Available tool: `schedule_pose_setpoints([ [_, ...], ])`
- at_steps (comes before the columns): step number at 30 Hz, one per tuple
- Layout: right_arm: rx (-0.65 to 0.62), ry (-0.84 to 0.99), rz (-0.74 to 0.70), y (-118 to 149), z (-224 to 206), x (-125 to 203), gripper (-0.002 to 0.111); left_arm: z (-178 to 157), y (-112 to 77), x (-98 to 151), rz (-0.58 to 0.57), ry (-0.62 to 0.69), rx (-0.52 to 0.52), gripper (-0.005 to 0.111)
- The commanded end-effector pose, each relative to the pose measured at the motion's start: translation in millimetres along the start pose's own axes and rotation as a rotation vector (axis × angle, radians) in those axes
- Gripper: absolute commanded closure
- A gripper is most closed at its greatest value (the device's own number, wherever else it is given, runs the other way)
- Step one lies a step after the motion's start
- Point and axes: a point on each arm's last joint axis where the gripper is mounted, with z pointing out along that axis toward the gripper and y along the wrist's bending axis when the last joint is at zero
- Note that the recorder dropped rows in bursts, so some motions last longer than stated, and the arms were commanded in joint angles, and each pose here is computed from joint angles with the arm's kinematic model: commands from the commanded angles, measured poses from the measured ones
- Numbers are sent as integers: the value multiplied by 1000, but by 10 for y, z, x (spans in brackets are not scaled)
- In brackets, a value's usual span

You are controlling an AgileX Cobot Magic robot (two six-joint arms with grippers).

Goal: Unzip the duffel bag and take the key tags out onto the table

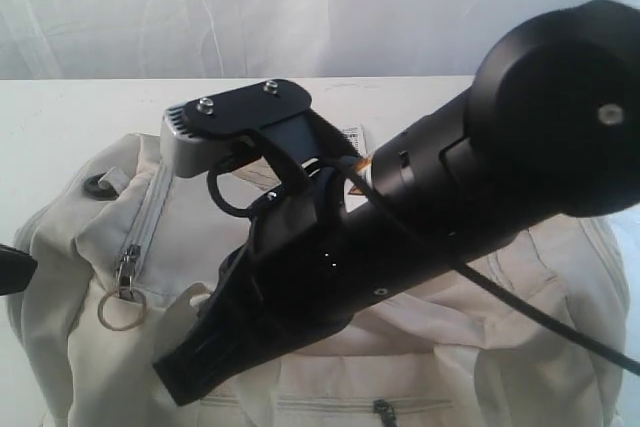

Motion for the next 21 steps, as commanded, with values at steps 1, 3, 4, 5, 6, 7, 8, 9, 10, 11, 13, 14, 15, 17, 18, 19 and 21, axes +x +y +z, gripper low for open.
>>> schedule_pose_setpoints([
  [1,8,-18,7,20,-109,0,108,-3,-28,-1,28,-5,27,107],
  [3,11,-4,12,10,-84,8,108,-46,-91,-25,78,-4,90,107],
  [4,12,1,22,6,-69,10,108,-82,-138,-39,123,-1,137,107],
  [5,12,3,28,4,-63,10,108,-116,-180,-40,173,12,182,107],
  [6,13,5,29,1,-54,11,108,-161,-228,-48,242,16,233,107],
  [7,13,5,29,1,-54,11,108,-201,-266,-57,319,13,274,107],
  [8,13,5,29,1,-54,11,108,-229,-287,-65,402,4,296,107],
  [9,14,1,29,1,-55,8,108,-247,-300,-64,480,0,312,107],
  [10,14,-1,29,0,-55,6,108,-249,-302,-58,544,-4,318,107],
  [11,14,-3,29,0,-55,4,108,-244,-302,-53,583,-8,319,107],
  [13,14,-3,29,0,-55,4,108,-208,-292,-35,625,-17,313,107],
  [14,15,-5,29,0,-55,2,108,-187,-286,-28,622,-21,307,107],
  [15,15,-5,29,0,-55,2,108,-163,-281,-16,616,-22,303,107],
  [17,15,-5,29,0,-55,2,108,-121,-271,11,608,-19,299,103],
  [18,15,-5,29,0,-55,2,108,-106,-267,19,605,-20,296,99],
  [19,15,-5,29,0,-55,2,108,-88,-265,32,599,-20,297,93],
  [21,15,-5,29,0,-55,2,108,-45,-268,52,575,-32,301,79],
])
